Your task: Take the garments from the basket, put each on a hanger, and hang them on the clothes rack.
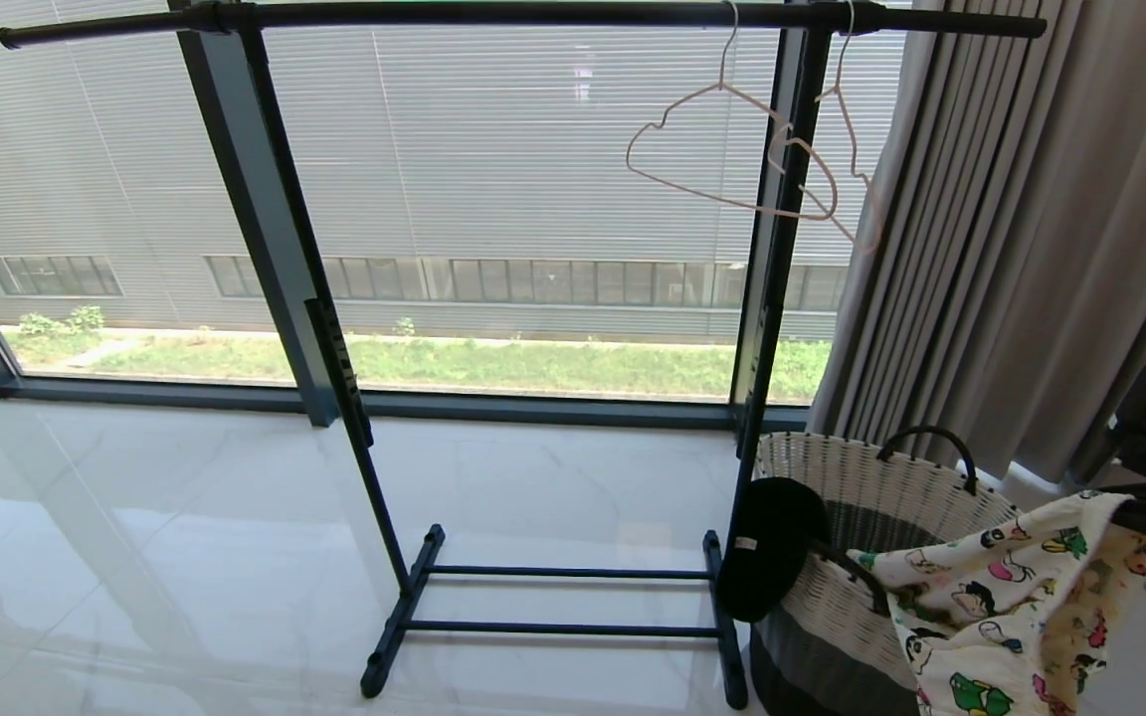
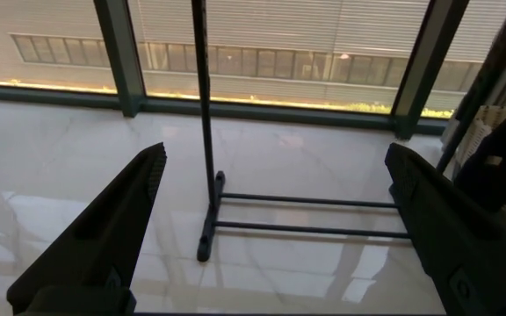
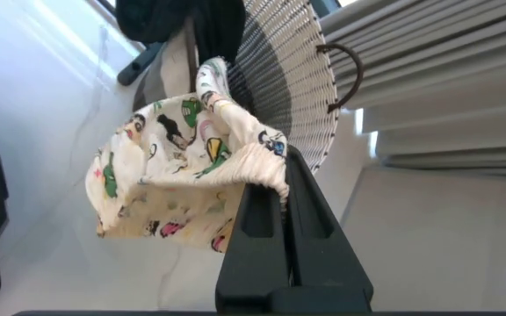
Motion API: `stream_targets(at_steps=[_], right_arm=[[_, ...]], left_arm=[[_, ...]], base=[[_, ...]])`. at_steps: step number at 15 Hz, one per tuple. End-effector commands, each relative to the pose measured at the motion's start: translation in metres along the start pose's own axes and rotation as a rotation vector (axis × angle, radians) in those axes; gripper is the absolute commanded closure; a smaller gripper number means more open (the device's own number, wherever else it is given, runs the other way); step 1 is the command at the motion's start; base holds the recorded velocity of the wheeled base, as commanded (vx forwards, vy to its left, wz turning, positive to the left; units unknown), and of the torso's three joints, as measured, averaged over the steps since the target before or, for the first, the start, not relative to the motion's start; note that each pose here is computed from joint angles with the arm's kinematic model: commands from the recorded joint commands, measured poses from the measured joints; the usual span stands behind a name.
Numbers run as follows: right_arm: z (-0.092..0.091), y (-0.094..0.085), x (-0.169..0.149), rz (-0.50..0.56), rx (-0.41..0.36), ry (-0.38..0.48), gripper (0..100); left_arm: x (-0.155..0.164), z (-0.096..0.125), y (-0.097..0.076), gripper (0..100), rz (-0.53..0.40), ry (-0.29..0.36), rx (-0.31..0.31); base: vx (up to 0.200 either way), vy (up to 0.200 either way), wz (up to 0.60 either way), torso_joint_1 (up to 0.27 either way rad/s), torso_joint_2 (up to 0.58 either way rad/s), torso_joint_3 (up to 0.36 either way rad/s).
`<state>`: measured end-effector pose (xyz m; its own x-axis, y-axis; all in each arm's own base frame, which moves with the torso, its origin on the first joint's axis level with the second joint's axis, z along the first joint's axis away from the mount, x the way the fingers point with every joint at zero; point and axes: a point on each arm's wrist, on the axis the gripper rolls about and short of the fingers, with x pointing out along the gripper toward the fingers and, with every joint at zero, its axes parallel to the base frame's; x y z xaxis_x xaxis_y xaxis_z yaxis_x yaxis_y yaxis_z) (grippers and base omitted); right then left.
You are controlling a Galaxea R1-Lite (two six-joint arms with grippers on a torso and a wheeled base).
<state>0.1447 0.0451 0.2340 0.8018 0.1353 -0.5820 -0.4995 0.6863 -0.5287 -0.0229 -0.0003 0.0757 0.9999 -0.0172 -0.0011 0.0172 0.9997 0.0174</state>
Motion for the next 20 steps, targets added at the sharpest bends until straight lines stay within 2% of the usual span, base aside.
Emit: stream_targets(at_steps=[1,4,6,8,9,10,11,12,13,14,15,17,18,19,20], right_arm=[[0.006,0.001,-0.002,0.01,-0.016,-0.03,100],[0.022,-0.001,0.0,0.028,-0.036,-0.068,100],[0.037,0.0,0.004,0.073,-0.049,-0.109,100],[0.053,0.007,0.007,0.152,-0.031,-0.167,100],[0.059,0.01,0.008,0.185,-0.006,-0.185,100],[0.062,0.014,0.009,0.207,0.012,-0.19,100],[0.063,0.017,0.008,0.223,0.018,-0.194,100],[0.063,0.019,0.008,0.232,0.021,-0.195,100],[0.063,0.019,0.007,0.236,0.02,-0.204,100],[0.064,0.019,0.007,0.238,0.02,-0.207,100],[0.066,0.018,0.006,0.256,0.021,-0.233,100],[0.07,0.019,0.005,0.283,0.019,-0.288,100],[0.071,0.019,0.003,0.283,0.019,-0.311,100],[0.071,0.017,0.0,0.276,0.021,-0.323,100],[0.071,0.017,-0.002,0.274,0.022,-0.327,100]], left_arm=[[0.0,0.0,0.0,0,-0.001,0.002,-0.001],[0.0,0.0,0.0,0,-0.006,0.002,0.024],[0.0,0.0,-0.001,0,-0.055,0.0,0.111],[0.0,0.001,-0.002,0,-0.081,-0.008,0.105],[0.0,0.016,-0.002,0,-0.115,-0.026,0.074],[0.007,0.051,-0.001,0,-0.162,-0.018,-0.001],[0.027,0.095,-0.001,0,-0.2,-0.021,-0.101],[0.066,0.139,-0.003,0,-0.201,-0.034,-0.171],[0.106,0.167,-0.005,0,-0.199,-0.057,-0.182],[0.119,0.173,-0.007,0,-0.206,-0.061,-0.182],[0.162,0.18,-0.024,0,-0.294,-0.008,-0.184],[0.18,0.169,-0.052,0,-0.398,0.088,-0.179],[0.183,0.157,-0.086,0,-0.499,0.175,-0.186],[0.18,0.149,-0.117,0,-0.573,0.246,-0.221],[0.178,0.139,-0.142,0,-0.613,0.322,-0.251]], base=[[0.0,0.0,0.0,0.0,0.0,0.0],[0.0,0.0,0.0,0.0,0.0,0.0],[0.0,0.0,0.0,0.0,0.0,0.0],[0.0,0.0,0.0,0.0,0.0,0.0],[0.0,0.0,0.0,0.0,0.0,0.0],[0.0,0.0,0.0,0.0,0.0,0.0],[0.0,0.0,0.0,0.0,0.0,0.0],[0.0,0.0,0.0,0.0,0.0,0.0],[0.0,0.0,0.0,0.0,0.0,0.0],[0.0,0.0,0.0,0.0,0.0,0.0],[0.0,0.0,0.0,0.0,0.0,0.0],[0.0,0.0,0.0,0.0,0.0,0.0],[0.0,0.0,0.0,0.0,0.0,0.0],[0.0,0.0,0.0,0.0,0.0,0.0],[0.0,0.0,0.0,0.0,0.0,0.0]])
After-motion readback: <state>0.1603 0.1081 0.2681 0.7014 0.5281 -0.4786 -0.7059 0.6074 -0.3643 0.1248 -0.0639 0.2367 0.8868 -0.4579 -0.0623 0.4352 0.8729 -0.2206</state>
